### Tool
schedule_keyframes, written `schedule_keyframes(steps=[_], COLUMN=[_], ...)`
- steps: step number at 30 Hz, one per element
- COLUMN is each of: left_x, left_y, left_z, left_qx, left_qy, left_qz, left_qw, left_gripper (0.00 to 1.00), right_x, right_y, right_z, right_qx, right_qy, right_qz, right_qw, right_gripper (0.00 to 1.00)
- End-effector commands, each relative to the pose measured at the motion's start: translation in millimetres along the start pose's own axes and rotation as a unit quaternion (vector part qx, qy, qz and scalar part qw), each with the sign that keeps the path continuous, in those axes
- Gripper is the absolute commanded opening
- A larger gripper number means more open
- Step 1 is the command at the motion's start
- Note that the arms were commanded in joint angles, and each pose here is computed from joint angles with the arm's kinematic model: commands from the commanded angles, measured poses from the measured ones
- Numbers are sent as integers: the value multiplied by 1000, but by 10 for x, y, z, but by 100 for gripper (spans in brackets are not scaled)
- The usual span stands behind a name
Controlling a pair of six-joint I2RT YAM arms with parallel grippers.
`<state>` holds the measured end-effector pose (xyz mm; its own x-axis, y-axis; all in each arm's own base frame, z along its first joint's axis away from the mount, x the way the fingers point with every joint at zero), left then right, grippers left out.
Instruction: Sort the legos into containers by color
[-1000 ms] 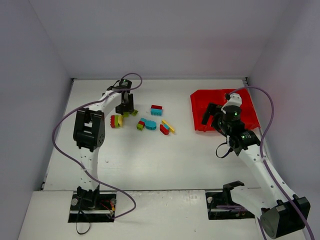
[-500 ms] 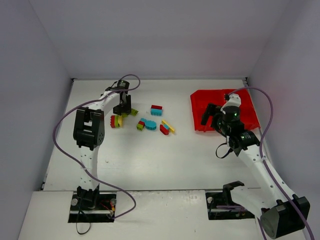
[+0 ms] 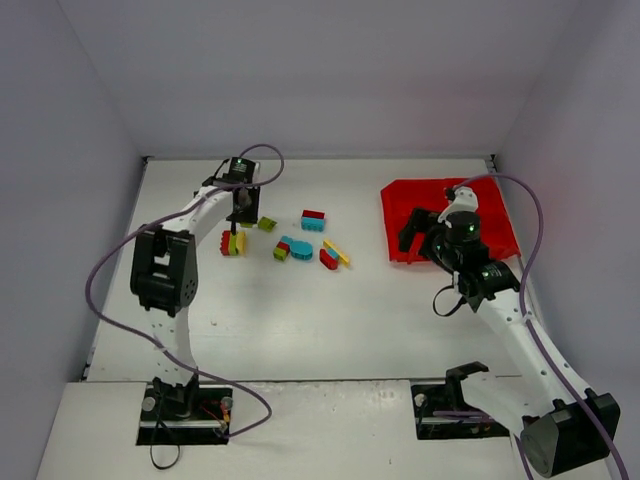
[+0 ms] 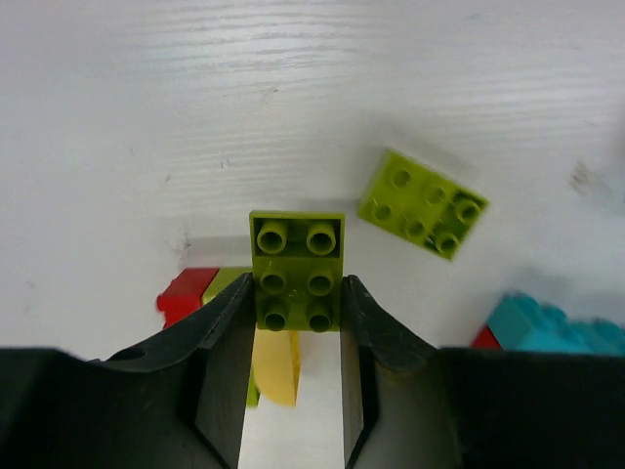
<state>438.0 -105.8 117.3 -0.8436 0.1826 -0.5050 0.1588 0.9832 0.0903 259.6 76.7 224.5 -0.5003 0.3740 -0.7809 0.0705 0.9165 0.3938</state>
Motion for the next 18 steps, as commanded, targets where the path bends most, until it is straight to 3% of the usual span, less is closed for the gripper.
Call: schedule_keyframes(steps=[1,6,9,18], left_x=[-568,-435,-284,13], left_y=[-154,-534,-761,-1184], left_z=[-1014,-1716,-2031,-2674], left_qx=[28,95,155,246], left_qy=[-188,-303,-351,-413], left_qz=[71,177,239,327], left_qw=[979,932,892,813], left_gripper=[4,4,4,4], right_x=[-267,-360,-447,-516], right_y=[331,628,861,1462], right_z=[-74,-150,-189,-337], right_qx=[-88,-171,-229,-344], right_qy=[-28,-3,5,21], right_qz=[0,15,29,20], right_qw=[996,985,973,938], right_gripper=[90,89,86,78])
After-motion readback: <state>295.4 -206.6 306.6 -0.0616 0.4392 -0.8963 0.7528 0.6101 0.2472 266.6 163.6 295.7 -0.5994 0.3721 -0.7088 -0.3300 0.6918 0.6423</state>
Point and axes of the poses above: each gripper's point midway between its finger pads, its own z axis out along the fingers, its own y axis along the line the jaws close on, x = y × z, the point moved 6 cm from there along -z, back along the fingers, and after that the axes turned 8 degrees about z, right-handed, at the moved point
